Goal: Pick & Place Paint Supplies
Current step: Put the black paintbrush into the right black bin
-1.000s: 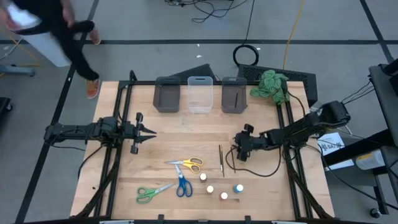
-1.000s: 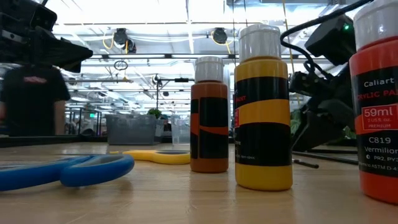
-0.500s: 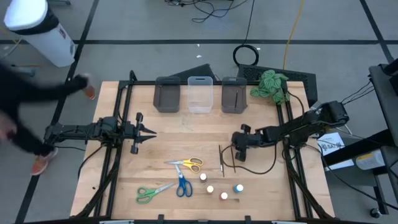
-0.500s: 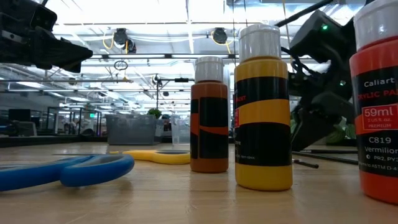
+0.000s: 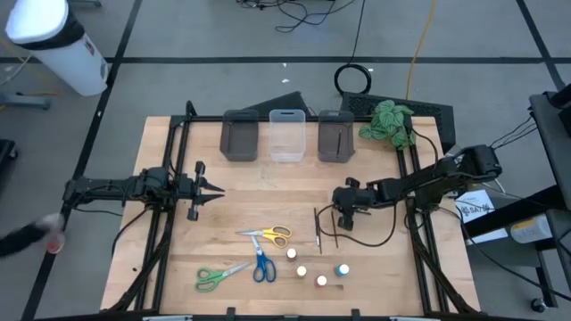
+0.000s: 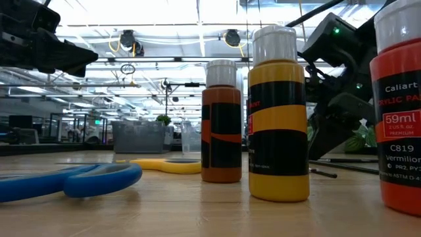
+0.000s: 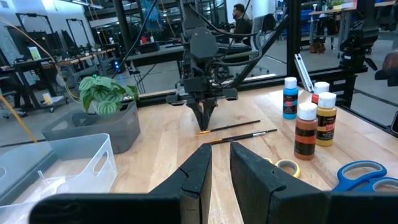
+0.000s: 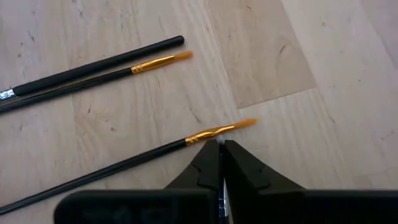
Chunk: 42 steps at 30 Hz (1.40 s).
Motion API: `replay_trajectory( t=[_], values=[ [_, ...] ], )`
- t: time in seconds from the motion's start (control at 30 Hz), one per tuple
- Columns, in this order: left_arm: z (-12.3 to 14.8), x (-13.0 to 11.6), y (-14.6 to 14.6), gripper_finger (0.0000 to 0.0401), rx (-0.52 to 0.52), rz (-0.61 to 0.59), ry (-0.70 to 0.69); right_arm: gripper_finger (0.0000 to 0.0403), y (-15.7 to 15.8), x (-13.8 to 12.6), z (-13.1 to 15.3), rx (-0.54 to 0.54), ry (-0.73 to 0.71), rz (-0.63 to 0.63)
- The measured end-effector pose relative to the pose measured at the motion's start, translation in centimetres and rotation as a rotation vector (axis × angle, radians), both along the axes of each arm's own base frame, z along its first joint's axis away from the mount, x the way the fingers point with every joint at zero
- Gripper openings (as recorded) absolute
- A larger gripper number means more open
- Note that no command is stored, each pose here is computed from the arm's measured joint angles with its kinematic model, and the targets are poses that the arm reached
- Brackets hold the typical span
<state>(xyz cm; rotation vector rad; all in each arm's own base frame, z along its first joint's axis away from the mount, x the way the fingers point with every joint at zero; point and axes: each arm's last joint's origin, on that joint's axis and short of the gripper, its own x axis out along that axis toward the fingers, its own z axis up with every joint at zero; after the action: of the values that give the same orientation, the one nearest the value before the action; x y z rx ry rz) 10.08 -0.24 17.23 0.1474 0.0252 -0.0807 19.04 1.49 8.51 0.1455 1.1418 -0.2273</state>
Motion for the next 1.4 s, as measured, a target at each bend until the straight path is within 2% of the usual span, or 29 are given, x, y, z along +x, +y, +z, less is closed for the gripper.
replay_trajectory(
  t=[0.7, 0.8, 0.97, 1.13, 1.27, 1.4],
  values=[
    [0.0, 0.0, 0.0, 0.0072, 0.000, 0.000, 0.000, 0.0000, -0.5, 1.0, 7.8, -0.066, -0.588, -0.016],
    [0.0, 0.0, 0.0, 0.0072, 0.000, 0.000, 0.001, 0.0000, -1.0, 1.5, 9.0, -0.091, -0.714, -0.040],
    [0.0, 0.0, 0.0, 0.0072, 0.000, 0.000, 0.001, 0.0000, -2.6, 2.2, 11.1, -0.165, -0.925, -0.099],
    [0.0, 0.0, 0.0, 0.0072, 0.000, 0.000, 0.001, 0.0000, -4.8, 2.2, 12.9, -0.299, -1.086, -0.145],
    [0.0, 0.0, 0.0, 0.0072, 0.000, 0.000, 0.001, 0.0000, -7.2, 1.7, 14.0, -0.368, -1.168, -0.189],
    [0.0, 0.0, 0.0, 0.0072, 0.000, 0.000, 0.001, 0.0000, -9.9, 1.2, 14.9, -0.432, -1.179, -0.262]
  ],
)
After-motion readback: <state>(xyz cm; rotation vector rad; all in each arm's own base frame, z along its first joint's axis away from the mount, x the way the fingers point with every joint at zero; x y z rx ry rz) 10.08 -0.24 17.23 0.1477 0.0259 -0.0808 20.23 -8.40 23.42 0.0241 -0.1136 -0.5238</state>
